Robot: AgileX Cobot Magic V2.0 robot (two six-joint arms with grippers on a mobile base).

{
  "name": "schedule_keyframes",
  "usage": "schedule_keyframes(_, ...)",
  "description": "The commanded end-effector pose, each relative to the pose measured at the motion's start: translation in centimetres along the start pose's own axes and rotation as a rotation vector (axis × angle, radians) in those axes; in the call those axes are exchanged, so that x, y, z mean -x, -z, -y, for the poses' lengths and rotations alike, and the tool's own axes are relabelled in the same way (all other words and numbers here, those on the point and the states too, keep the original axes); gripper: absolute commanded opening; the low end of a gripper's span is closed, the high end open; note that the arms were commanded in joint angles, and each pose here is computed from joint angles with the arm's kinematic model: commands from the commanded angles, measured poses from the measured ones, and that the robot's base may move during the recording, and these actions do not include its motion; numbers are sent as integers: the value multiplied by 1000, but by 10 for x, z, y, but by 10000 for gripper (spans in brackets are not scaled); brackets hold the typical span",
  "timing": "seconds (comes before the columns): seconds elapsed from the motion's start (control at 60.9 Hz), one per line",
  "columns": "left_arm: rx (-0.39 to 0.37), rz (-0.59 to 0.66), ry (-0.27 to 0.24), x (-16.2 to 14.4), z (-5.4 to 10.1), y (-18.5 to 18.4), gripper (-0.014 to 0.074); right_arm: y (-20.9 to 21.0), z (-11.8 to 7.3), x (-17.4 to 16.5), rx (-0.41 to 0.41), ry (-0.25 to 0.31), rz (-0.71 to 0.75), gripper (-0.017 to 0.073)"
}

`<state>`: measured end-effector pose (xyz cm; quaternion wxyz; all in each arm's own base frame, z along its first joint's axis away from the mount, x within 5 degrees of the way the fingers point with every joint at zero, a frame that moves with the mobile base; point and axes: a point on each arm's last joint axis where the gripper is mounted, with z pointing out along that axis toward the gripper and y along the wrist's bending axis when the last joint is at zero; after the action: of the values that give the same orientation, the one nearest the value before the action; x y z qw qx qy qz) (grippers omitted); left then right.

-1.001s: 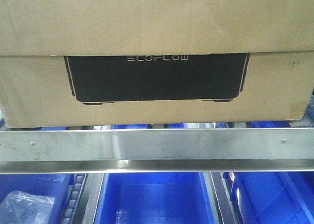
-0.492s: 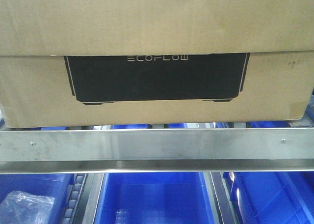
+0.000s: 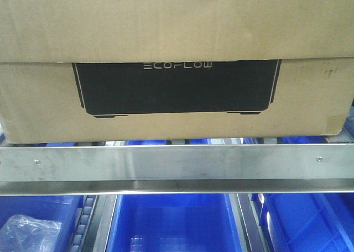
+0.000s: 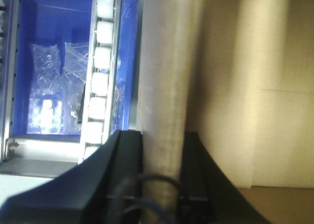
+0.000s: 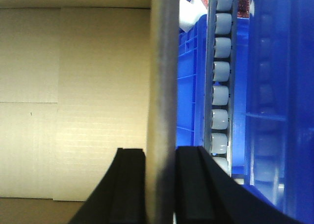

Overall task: Grab box from left shelf to table start
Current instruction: 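Lift the box with both grippers and pull it off the shelf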

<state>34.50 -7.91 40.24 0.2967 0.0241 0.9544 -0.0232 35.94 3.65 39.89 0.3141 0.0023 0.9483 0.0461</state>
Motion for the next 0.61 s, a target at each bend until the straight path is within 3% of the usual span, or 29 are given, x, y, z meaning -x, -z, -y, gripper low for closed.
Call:
schedule_keyframes(0.0,-59,169,27,13,3,25,-85,21,-4,6,34,-18,80,18)
schedule_keyframes(0.131,-73,220,68,15,3,34,-85,29,-4,6,37,-29,96,18)
schedule_keyframes(0.591,-101,270,61,-5,2,87,-85,78,-4,-13,59,-53,201,18)
